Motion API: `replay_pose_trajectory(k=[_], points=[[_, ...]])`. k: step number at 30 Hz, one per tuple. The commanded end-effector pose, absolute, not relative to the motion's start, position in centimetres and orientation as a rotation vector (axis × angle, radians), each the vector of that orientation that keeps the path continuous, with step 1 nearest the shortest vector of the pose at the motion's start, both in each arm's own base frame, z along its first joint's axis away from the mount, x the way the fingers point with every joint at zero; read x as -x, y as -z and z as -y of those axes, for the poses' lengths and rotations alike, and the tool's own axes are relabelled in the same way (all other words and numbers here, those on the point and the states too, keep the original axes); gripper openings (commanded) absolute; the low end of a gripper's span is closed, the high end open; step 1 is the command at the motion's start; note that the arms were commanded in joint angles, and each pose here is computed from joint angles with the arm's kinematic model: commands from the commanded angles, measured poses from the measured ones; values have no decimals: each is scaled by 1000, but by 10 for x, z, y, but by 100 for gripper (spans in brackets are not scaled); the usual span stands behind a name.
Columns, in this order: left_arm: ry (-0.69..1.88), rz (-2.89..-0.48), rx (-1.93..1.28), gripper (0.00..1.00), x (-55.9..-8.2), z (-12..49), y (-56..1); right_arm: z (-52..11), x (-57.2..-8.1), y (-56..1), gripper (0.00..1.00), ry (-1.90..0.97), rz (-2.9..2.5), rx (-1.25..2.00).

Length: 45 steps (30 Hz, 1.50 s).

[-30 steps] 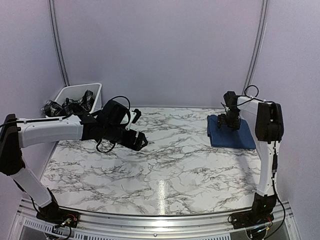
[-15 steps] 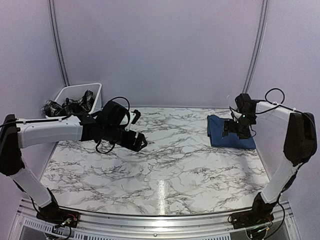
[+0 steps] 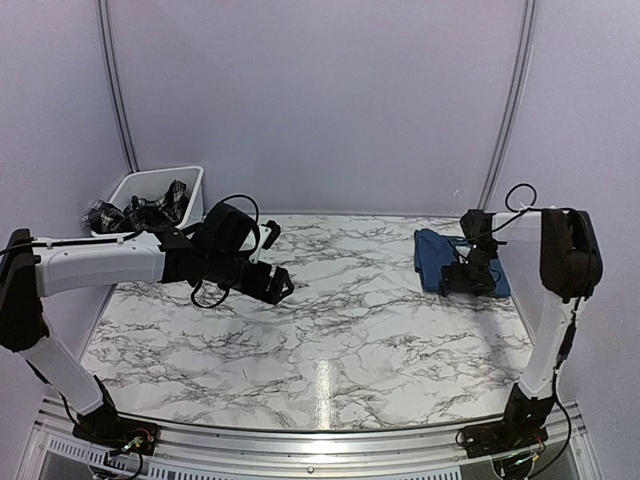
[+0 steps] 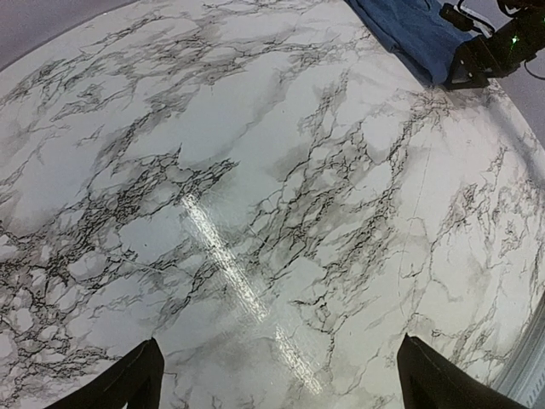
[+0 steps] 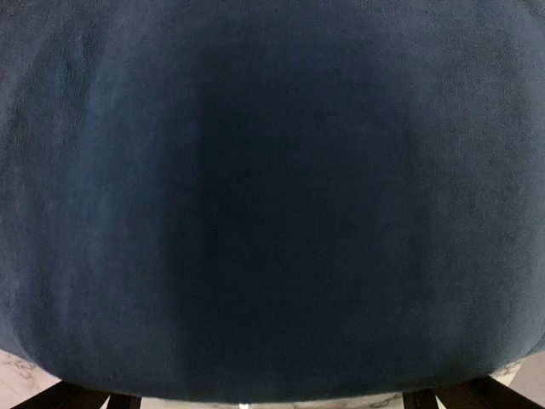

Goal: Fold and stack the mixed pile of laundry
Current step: Move the square-folded T-shirt to the corner of the board, then pick up the crumpled skirt and place it in the bin.

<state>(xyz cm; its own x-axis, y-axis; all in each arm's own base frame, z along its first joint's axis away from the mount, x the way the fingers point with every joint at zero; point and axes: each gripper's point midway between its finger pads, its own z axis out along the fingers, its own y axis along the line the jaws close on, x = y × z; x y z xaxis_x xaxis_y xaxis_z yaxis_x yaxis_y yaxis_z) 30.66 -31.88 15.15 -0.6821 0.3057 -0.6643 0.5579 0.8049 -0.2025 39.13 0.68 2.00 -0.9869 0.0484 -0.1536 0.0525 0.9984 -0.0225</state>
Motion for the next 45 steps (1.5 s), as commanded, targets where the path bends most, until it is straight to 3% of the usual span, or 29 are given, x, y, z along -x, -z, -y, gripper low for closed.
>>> replay_pose_trajectory(k=[1,12,19,23,32,38,43,45], points=[[486,-2335,-585,99,-310,306,-162,15,-426,9,99,171,-2988,49],[467,-2305,-319,99,-362,260,-203,25,-486,-2,99,275,-2931,151],[95,-2159,118,99,-448,132,-296,-7,-497,-96,99,122,-2729,98],[-99,-2139,287,99,-485,60,-297,-32,-490,-124,98,59,-2688,140],[-338,-2304,461,99,-531,-30,-216,-70,-478,-153,99,-129,-2623,192],[-447,-2499,465,99,-552,-50,-120,-72,-467,-131,99,-140,-2678,200],[-402,-2600,503,99,-563,-58,-63,-73,-465,-135,99,-155,-2667,160],[-376,-2621,537,95,-566,-70,-46,-74,-466,-139,99,-167,-2660,157]])
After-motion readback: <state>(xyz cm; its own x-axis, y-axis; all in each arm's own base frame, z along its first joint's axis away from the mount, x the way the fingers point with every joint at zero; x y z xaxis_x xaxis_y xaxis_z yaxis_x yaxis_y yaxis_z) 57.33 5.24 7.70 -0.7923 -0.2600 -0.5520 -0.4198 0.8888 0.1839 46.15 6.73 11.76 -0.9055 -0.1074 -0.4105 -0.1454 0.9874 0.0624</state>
